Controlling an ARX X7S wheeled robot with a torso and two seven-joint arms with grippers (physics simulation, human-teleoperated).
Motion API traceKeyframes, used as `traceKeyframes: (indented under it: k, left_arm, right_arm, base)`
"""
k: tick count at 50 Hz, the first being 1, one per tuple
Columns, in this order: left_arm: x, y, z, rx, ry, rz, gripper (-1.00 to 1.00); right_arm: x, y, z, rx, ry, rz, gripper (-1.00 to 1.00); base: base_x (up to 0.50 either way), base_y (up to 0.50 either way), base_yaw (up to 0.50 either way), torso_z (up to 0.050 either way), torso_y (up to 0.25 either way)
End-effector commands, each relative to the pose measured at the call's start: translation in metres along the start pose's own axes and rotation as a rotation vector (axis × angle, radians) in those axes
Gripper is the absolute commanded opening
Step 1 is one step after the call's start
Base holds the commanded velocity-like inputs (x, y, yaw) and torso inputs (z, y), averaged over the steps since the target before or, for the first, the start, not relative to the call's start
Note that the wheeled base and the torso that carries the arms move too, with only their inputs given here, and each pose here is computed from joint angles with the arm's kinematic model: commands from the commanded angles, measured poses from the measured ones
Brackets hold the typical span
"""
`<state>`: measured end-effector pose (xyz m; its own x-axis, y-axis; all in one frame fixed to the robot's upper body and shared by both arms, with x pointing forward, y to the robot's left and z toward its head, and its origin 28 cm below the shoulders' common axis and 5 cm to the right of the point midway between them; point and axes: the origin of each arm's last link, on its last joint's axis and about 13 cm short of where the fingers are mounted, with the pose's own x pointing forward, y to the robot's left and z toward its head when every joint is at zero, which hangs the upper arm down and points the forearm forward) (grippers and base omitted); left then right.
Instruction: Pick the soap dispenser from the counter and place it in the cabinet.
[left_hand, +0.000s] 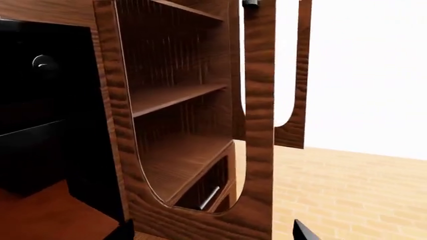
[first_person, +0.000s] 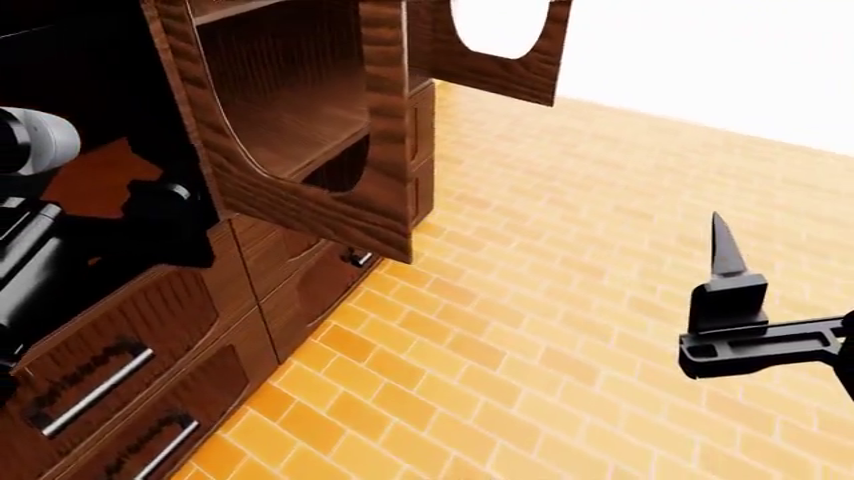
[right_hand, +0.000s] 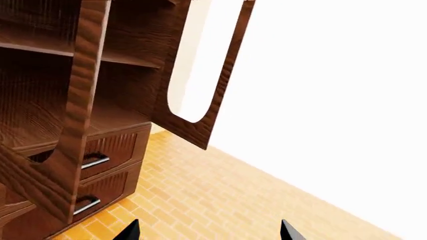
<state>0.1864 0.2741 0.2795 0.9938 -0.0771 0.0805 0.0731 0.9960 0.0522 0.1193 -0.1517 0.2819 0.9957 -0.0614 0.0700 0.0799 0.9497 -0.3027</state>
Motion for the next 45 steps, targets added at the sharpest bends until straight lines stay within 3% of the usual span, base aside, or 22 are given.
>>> traceKeyframes:
  k: [1, 45]
  left_arm:
    - [-0.0008, -0.0005, 0.0003, 0.005, -0.004, -0.005, 1.0]
    - [0.0013, 0.0002, -0.0023, -0.009, -0.016, -0.012, 1.0]
  right_arm:
    - [-0.0013, -0.0004, -0.0002, -0.004, 0.0, -0.002, 1.0]
    - [0.0043, 0.0047, 0.0002, -0.006, -0.009, 0.025, 1.0]
  base:
    - [0.0, 0.0, -0.5, 0.0, 0.0]
    - [0.0, 0.0, -0.5, 0.0, 0.0]
